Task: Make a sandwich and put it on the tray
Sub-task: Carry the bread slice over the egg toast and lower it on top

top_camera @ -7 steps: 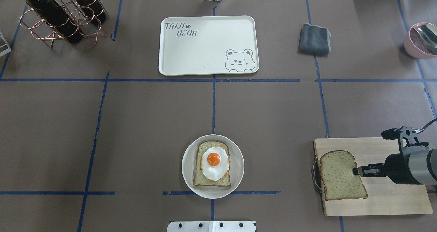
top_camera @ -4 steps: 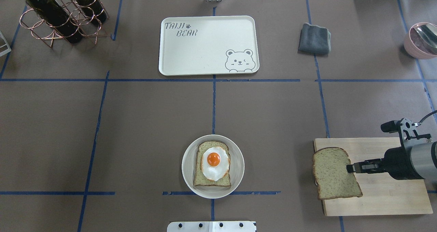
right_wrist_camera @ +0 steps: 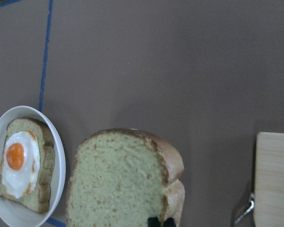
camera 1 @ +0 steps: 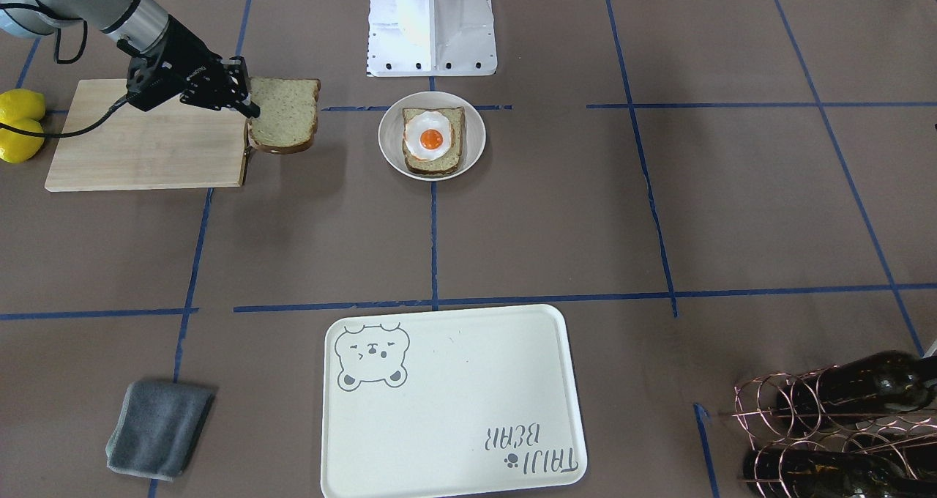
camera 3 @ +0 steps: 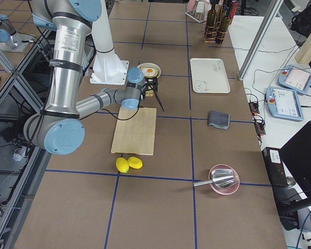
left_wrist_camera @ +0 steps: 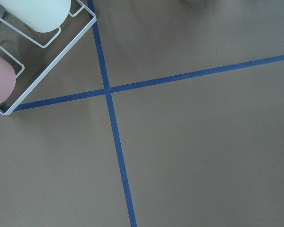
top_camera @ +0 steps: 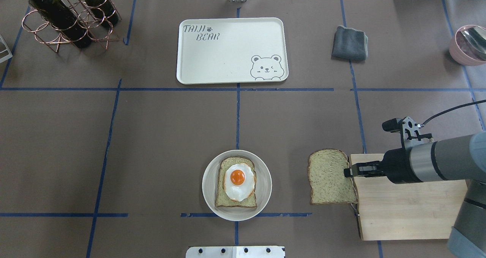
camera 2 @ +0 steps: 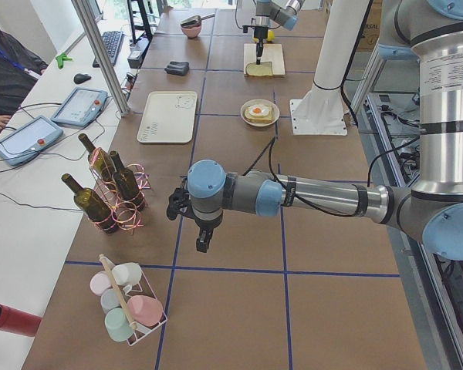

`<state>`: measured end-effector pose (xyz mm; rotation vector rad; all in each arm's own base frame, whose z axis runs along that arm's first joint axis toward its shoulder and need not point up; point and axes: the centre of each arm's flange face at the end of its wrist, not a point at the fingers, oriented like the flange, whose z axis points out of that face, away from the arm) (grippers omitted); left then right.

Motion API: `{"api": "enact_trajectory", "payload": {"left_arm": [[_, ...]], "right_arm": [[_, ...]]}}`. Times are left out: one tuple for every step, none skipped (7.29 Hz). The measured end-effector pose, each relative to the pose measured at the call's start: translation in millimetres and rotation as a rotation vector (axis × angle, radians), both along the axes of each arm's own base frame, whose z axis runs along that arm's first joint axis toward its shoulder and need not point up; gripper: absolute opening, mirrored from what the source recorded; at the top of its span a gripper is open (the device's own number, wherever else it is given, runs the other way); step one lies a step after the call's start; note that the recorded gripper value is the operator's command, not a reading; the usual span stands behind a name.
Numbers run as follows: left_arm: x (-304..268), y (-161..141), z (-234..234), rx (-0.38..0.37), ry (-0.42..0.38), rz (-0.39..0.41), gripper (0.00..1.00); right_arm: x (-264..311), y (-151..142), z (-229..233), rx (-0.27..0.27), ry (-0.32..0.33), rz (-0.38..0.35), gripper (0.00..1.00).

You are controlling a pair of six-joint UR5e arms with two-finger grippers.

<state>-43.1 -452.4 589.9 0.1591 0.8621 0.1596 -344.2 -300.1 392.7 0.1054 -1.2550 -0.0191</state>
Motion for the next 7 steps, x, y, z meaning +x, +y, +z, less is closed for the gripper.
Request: {"api": "enact_trajectory", "payload": {"left_arm": [[0.0, 0.0, -0.1, 0.0, 0.0, 0.0, 1.0], [0.2, 0.0, 0.1, 0.0, 0.0, 0.001, 1.0], [0.5, 0.0, 0.1, 0.0, 0.001, 0.001, 1.0], [0.7, 0.0, 0.2, -0.001, 0.002, 0.002, 1.0], [0.8, 0.0, 0.1, -0.001, 0.003, 0.002, 1.0], [0.9, 0.0, 0.0, 0.0, 0.004, 0.002, 1.0], [1.0, 0.0, 0.1, 0.0, 0.005, 0.002, 1.0]], "right_arm": [[-27.8, -5.0, -21.6, 0.001, 0.004, 0.003, 0.0], [-51.8, -4.2, -43.5, -0.007, 0.0, 0.006, 0.0], [-76.3, 0.7, -67.2, -0.017, -0.011, 0.01, 0.0], [-99.6, 4.1, -90.6, -0.018, -0.015, 0.016, 0.0], [-123.5, 5.9, -115.0, -0.015, -0.012, 0.02, 0.0], [-145.9, 7.8, -135.2, -0.011, -0.008, 0.024, 0.0], [-162.3, 10.0, -145.2, -0.007, -0.002, 0.027, 0.0]]}}
